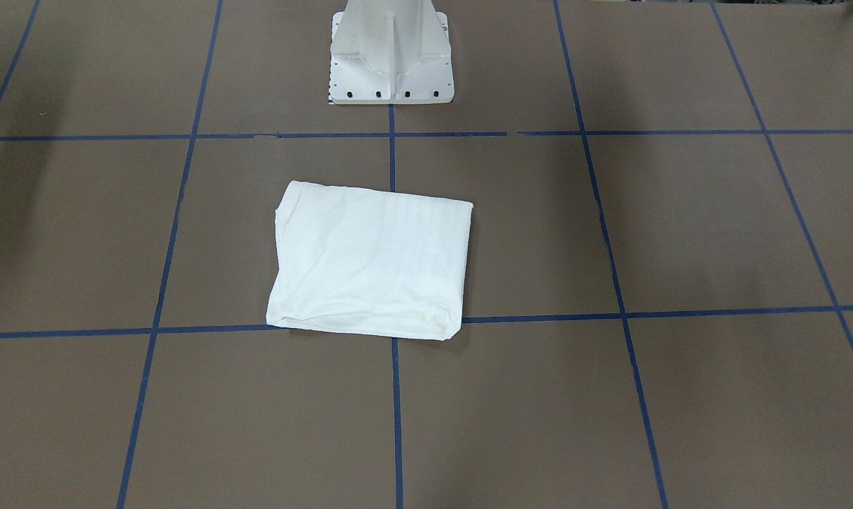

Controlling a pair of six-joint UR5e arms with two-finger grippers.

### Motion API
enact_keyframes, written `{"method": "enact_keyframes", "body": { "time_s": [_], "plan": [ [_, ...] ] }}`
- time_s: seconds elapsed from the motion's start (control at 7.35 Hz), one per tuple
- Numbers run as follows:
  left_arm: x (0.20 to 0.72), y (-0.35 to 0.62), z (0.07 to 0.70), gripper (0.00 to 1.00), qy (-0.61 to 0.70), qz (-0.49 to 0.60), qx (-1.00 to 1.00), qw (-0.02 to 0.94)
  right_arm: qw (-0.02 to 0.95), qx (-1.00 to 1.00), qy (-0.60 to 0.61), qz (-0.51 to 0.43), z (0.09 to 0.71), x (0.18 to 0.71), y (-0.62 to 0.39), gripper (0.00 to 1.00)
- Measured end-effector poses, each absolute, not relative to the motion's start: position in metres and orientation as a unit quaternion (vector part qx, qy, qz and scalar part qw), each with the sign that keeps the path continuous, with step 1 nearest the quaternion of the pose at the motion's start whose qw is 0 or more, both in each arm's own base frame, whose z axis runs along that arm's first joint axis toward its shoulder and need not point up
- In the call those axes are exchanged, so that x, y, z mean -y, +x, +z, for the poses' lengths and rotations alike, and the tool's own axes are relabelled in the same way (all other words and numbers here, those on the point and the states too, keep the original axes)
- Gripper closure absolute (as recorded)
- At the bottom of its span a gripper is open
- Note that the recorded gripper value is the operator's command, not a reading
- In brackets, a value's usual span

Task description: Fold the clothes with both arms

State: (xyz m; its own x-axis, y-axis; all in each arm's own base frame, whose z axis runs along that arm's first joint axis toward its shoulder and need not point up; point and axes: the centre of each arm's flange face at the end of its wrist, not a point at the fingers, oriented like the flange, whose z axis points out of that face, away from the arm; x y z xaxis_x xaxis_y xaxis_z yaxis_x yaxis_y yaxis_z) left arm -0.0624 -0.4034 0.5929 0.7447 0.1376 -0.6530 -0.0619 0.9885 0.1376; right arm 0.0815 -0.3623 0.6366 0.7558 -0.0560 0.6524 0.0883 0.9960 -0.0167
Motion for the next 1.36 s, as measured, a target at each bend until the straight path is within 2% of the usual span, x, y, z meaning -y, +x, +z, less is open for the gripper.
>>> {"method": "enact_keyframes", "body": {
  "time_s": [1.36],
  "plan": [
    [0.4041, -0.0629, 0.5890, 0.00, 0.062, 0.056, -0.349, 0.933, 0.937, 0.348, -0.026, -0.038, 0.6400, 0.3617, 0.0815, 0.00]
  ]
}}
